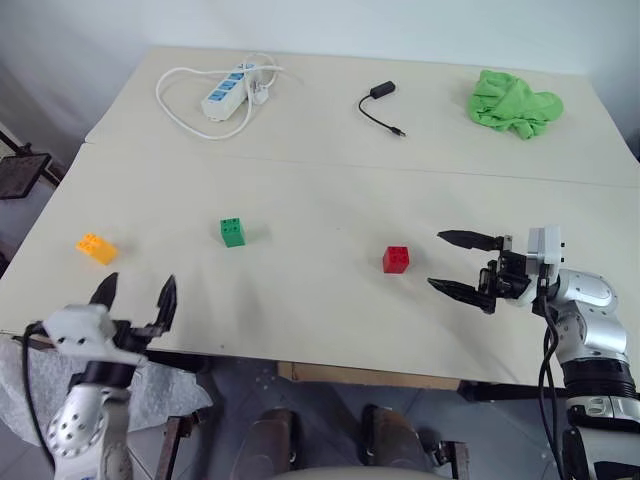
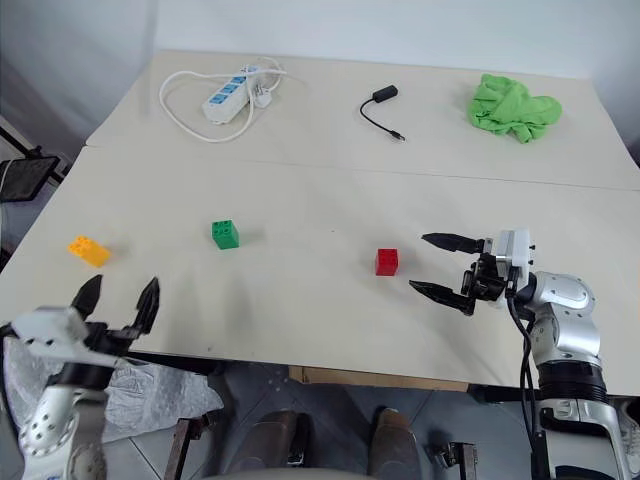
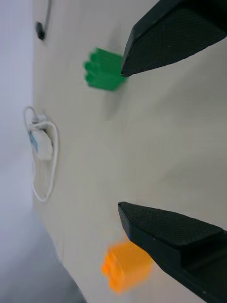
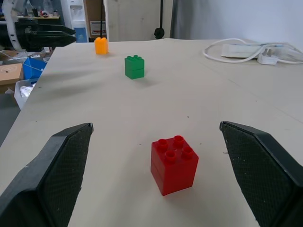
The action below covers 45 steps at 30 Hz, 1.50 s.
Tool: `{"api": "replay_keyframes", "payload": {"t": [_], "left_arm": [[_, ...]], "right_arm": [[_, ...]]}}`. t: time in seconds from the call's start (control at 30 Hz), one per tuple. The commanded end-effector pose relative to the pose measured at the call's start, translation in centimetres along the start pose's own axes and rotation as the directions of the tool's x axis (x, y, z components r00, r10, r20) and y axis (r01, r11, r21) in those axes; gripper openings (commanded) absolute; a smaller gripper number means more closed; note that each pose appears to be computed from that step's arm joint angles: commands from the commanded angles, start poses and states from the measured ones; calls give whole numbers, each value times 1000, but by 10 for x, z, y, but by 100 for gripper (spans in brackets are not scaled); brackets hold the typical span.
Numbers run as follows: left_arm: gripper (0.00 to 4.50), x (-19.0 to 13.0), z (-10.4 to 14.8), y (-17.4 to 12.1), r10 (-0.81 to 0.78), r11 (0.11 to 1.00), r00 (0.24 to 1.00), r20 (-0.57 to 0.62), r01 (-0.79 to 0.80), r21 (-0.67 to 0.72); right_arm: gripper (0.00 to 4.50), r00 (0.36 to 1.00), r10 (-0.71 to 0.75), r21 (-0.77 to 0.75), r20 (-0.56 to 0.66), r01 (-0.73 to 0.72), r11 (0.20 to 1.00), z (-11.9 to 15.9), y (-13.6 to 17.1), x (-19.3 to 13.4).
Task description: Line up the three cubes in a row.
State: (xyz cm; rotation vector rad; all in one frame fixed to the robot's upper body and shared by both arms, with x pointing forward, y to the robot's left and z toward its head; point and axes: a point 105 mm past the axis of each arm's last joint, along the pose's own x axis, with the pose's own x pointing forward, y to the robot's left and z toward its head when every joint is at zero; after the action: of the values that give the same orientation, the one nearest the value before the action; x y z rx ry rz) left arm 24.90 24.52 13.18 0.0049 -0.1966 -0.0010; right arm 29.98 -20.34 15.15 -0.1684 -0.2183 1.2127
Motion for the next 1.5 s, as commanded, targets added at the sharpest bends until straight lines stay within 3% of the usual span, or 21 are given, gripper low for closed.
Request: {"api": "replay_keyframes", "payload": {"t": [0.03,0.2,0.37,0.7,0.83,1.13,1.23,1.5], "left_arm": [[450,13,4,-15,0,1000,999,-39,0,-3],[450,33,0,-24,44,999,994,-105,-47,-27],[450,24,-5,-11,51,998,994,-99,-54,-21],[450,53,-16,-67,-105,994,988,-113,104,-23],[450,77,-11,-63,13,998,994,-107,-20,-63],[450,93,-22,-79,-15,1000,988,-156,11,-24],[395,89,-26,-79,-11,999,984,-178,3,-42],[153,91,-27,-86,-83,996,983,-165,76,-48]], "right_arm": [[449,1000,5,-35,4,-5,999,13,-1,-1],[449,1000,31,-25,6,-31,999,17,2,5],[449,999,35,-20,14,-34,999,20,3,9],[449,999,44,2,11,-44,999,20,7,13],[449,999,48,6,11,-48,999,20,10,14],[449,1000,27,-3,4,-27,1000,21,10,10],[450,1000,20,-4,7,-20,1000,19,10,10],[450,1000,10,2,11,-10,1000,11,14,10]]}}
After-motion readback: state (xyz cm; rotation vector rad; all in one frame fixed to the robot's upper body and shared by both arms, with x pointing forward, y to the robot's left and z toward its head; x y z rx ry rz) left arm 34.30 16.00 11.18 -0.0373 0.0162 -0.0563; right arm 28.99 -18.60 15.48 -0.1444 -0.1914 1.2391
